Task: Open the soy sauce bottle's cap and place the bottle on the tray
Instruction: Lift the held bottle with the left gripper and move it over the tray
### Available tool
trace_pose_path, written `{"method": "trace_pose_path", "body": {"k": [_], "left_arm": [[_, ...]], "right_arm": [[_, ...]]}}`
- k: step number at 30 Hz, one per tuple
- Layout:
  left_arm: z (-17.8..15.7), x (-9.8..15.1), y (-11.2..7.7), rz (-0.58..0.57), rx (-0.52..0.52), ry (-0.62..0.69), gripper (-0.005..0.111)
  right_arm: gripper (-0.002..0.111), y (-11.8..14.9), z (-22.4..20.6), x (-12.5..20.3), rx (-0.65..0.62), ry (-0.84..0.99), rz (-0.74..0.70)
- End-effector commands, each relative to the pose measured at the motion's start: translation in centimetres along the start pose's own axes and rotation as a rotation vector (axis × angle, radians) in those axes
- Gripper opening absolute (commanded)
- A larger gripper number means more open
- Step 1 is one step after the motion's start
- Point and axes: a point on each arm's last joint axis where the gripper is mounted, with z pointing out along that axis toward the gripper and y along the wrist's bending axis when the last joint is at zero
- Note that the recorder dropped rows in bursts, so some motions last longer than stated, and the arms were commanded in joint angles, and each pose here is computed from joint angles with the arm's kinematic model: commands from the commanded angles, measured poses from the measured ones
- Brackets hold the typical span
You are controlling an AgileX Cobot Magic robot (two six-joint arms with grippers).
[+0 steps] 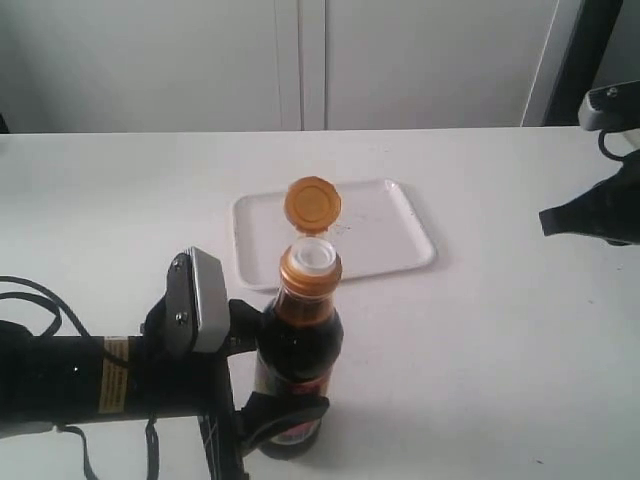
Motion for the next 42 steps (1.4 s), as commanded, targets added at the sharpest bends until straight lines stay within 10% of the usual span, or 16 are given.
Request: {"method": "trace_pose_path", "body": {"k": [1, 17, 26, 42], "left_arm": [[-0.8, -2.8, 0.4, -0.012, -0.07, -0.162, 0.0], [-1.0, -6.3, 4.1, -0.172, -0.311, -0.345, 0.0], [-0.2, -10.4, 6.4, -0.058, -0.348, -0.465, 0.0], [4.8, -10.5, 11.7, -0.061, -0.436, -0.376, 0.0]], "right_arm": [[0.0, -0.2, -0.2, -0.2, 0.008, -0.049, 0.035], [0.0, 1.5, -0.1, -0.8, -0.026, -0.084, -0.034], [0.0, 1.5, -0.1, -0.8, -0.026, -0.086, -0.031], [0.0, 1.5, -0.1, -0.8, -0.028, -0.086, -0.024]]}}
